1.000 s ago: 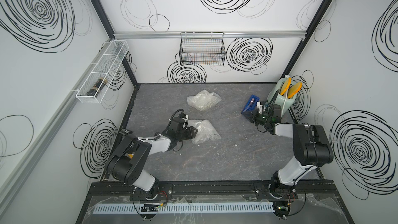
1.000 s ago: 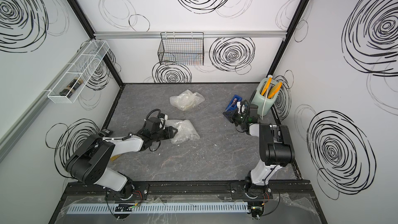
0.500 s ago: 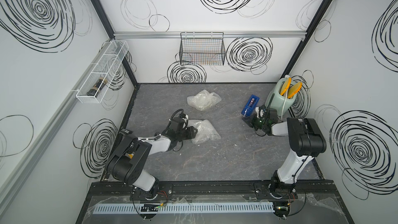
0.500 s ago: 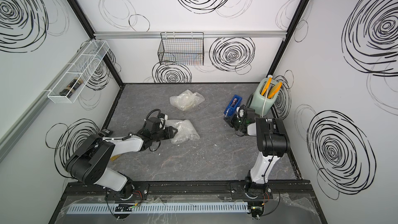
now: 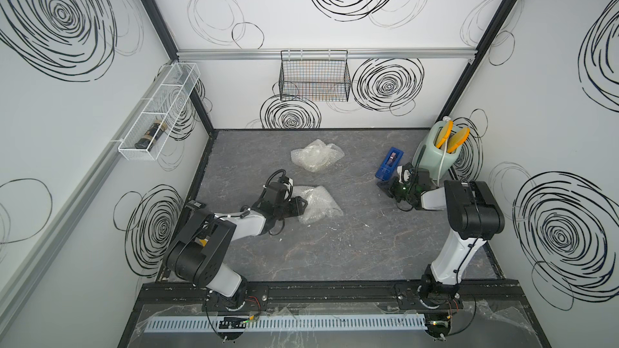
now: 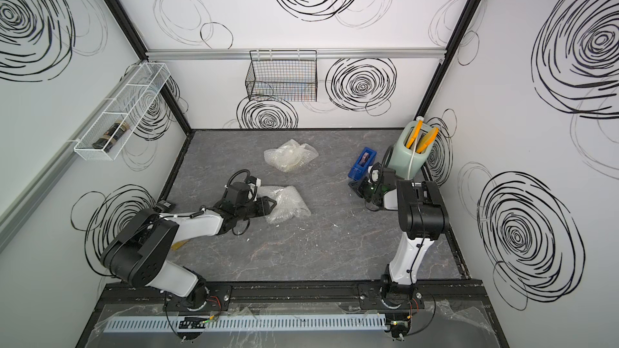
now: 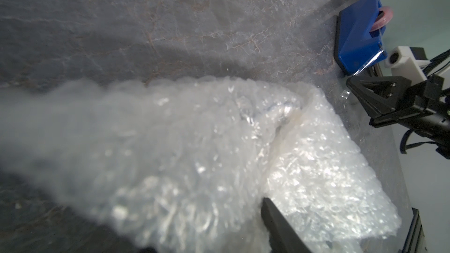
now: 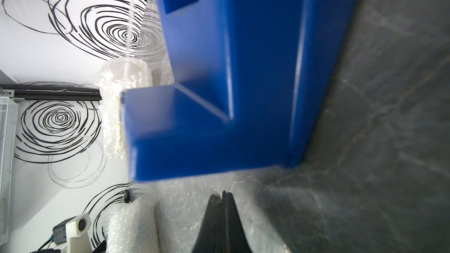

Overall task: Wrap bowls in bubble wrap
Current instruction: Tear off the tape using the Tape Cutter.

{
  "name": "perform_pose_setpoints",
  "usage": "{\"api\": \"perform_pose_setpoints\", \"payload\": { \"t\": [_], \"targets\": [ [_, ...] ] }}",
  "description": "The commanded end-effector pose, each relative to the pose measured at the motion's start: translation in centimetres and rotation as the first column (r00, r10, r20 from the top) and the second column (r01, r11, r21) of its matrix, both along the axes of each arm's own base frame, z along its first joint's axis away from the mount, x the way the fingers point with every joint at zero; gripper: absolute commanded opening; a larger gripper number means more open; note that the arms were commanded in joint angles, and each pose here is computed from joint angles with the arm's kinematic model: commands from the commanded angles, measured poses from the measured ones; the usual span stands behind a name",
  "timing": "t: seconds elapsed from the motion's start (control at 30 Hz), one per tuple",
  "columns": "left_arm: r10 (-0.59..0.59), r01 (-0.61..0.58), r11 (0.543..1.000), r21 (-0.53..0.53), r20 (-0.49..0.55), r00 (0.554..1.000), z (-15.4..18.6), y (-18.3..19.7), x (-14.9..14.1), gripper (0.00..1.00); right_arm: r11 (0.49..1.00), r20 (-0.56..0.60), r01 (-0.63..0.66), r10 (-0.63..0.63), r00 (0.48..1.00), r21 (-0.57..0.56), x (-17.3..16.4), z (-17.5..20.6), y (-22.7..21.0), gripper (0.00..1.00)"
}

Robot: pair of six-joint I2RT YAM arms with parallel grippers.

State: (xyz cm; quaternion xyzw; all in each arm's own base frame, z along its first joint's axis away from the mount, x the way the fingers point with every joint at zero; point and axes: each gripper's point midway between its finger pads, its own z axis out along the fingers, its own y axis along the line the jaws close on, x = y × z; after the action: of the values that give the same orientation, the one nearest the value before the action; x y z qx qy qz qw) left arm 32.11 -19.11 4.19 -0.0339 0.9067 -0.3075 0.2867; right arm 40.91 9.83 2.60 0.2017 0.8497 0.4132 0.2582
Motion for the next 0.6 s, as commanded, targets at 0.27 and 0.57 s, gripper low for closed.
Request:
{"api": "perform_pose_setpoints", "payload": {
  "t": [0.27, 0.57],
  "targets": [
    [-0.014, 0.014, 1.0, 0.01, 0.011, 1.0, 0.2, -0.3, 0.0, 0.52, 0.999, -0.217, -0.004, -0.004, 0.976, -0.037, -4.4, -4.0, 0.8, 0.0],
    [-0.018, 0.018, 1.0, 0.006, 0.012, 1.0, 0.3, -0.4, -0.1, 0.52, 0.999, -0.262, 0.023, -0.033, 0.965, -0.039, -5.6, -4.7, 0.9, 0.0]
  ]
}}
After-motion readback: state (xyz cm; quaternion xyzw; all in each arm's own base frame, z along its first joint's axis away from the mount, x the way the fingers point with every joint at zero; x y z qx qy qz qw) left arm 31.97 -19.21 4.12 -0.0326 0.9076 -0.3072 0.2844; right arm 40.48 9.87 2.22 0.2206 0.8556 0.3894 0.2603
